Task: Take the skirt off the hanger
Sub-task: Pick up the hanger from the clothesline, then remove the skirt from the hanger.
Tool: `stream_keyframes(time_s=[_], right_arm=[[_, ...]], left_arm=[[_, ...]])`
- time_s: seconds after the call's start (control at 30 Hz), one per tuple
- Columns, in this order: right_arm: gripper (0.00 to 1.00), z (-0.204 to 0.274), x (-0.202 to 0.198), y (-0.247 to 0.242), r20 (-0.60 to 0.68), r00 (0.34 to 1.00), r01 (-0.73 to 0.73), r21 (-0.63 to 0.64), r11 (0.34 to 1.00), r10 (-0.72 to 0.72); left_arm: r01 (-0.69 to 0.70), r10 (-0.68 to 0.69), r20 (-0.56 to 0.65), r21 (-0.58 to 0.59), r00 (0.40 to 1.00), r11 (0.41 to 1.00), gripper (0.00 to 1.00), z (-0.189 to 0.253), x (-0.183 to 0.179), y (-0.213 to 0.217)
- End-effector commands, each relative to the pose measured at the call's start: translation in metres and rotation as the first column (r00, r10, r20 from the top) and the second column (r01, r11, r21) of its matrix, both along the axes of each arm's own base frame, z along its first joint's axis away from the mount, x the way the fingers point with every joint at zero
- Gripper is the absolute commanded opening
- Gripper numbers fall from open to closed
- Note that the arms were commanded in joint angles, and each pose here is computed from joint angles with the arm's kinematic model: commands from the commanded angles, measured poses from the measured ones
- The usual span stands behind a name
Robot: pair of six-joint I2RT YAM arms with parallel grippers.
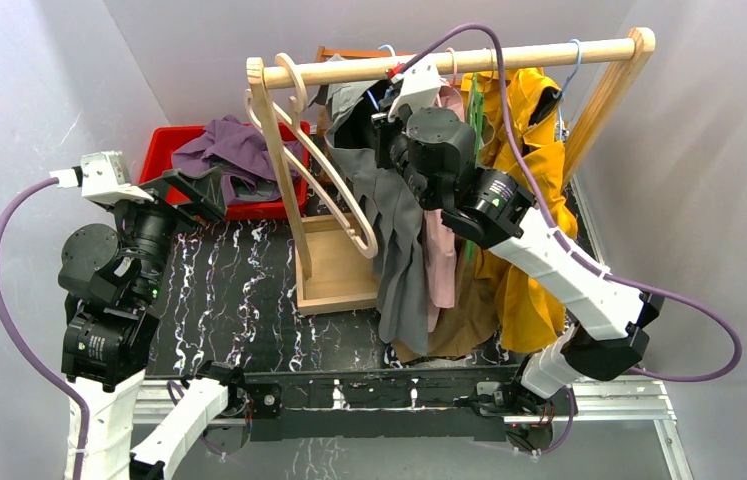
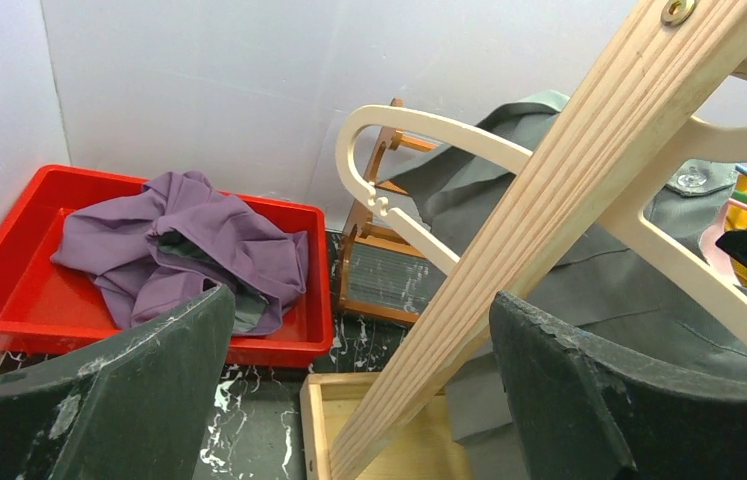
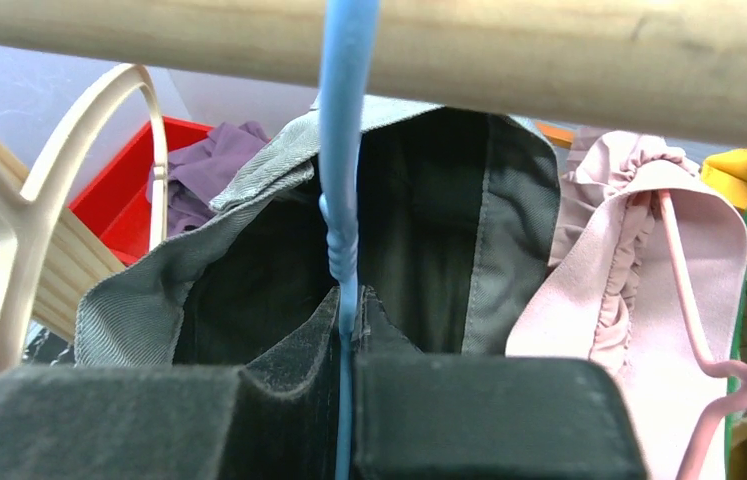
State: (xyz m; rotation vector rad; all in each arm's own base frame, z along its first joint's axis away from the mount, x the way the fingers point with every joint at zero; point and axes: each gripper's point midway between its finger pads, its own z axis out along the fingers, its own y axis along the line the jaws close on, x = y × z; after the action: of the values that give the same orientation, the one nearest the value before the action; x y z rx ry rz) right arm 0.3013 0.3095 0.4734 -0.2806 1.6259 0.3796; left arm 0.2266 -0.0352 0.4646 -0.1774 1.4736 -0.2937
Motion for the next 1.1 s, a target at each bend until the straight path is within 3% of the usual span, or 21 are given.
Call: stream_keyframes(time_s=[0.0,0.37,0.47,0.63,0.7,0.83,1.0,1.07], right_arm=[[0.00,0.092,-0.020,-0.024,0.179,0.984,-0.064,0.223,0.973,0.023],[0.00,0.075,-0.057,-0.045,0.172,0.973,-0.184,0.190,0.964,0.152],[0.00,0.022,-0.067,-0.043,0.066,0.970,-0.237,0.054,0.970,0.233],[0.00,-0.055,-0.067,-0.038,-0.066,0.969,-0.244,-0.059,0.968,0.240],[0.00,-0.092,-0.078,-0.021,-0.101,0.929,-0.366,-0.123,0.922,0.355],[0.00,-0.123,-0.095,-0.018,-0.120,0.889,-0.455,-0.127,0.881,0.442],[0.00,-0.138,-0.108,-0.015,-0.104,0.853,-0.521,-0.109,0.846,0.512],[0.00,-0.145,-0.108,-0.015,-0.116,0.855,-0.517,-0.104,0.850,0.506]], left_arm=[[0.018,-0.017,0.027,-0.020,0.999,1.000,0.98,0.010,-0.004,-0.003],[0.038,-0.040,-0.043,-0.045,0.998,0.998,0.98,-0.014,0.000,-0.009],[0.061,-0.070,-0.130,-0.074,0.989,0.995,0.98,-0.044,0.004,-0.017],[0.093,-0.131,-0.296,-0.137,0.946,0.986,0.98,-0.102,-0.002,-0.030],[0.160,-0.227,-0.373,-0.201,0.900,0.966,0.98,-0.133,-0.005,-0.049],[0.404,-0.498,-0.379,-0.303,0.780,0.863,0.98,-0.147,-0.017,-0.098],[0.652,-0.785,-0.237,-0.449,0.572,0.611,0.95,-0.142,-0.044,-0.147],[0.681,-0.828,-0.211,-0.483,0.519,0.550,0.95,-0.141,-0.049,-0.155]])
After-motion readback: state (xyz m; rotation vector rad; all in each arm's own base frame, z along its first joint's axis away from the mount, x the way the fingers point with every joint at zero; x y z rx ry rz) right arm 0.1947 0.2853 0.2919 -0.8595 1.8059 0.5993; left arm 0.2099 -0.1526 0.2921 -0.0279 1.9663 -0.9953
